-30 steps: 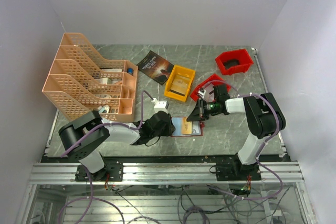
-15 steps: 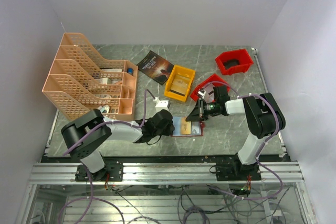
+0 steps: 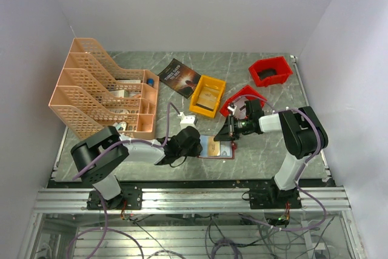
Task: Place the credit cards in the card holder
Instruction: Insert the credit card into the card holder.
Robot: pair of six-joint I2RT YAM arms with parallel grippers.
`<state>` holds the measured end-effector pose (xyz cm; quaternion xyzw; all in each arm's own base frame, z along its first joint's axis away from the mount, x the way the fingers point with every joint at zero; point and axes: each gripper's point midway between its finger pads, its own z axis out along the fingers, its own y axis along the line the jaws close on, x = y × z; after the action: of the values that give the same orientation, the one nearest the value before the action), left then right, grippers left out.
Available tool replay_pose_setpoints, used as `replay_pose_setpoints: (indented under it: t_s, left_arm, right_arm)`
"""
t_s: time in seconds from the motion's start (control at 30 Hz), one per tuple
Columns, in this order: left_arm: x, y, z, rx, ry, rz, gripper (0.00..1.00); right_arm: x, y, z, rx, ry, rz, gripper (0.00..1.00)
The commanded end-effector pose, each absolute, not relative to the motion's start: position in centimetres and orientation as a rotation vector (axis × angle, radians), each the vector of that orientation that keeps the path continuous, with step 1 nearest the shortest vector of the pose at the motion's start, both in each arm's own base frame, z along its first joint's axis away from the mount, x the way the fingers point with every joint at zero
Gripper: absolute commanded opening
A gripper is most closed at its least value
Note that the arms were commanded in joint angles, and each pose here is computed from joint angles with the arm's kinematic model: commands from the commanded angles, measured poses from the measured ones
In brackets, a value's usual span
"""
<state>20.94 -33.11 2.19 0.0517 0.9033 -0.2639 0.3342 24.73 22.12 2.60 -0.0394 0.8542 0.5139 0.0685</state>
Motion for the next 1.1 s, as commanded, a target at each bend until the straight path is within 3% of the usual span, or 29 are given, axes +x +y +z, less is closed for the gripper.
replay_pose_setpoints:
  t_s: [0.0, 0.73, 1.07]
  left_arm:
    - [20.7, -33.7, 3.5, 0.174, 2.345, -0.72, 0.27]
    - [20.4, -33.7, 2.8, 0.184, 2.365, -0.726, 0.26]
    - [20.8, -34.9, 8.0, 0.171, 2.256, -0.834, 0.29]
  right_arm:
    - [24.8, 22.2, 1.8, -0.127, 2.591, 1.531, 0.01]
    - [24.6, 21.7, 1.5, -0.025, 2.589, 1.529, 0.0]
    - [24.6, 21.7, 1.2, -0.031, 2.6, 1.521, 0.02]
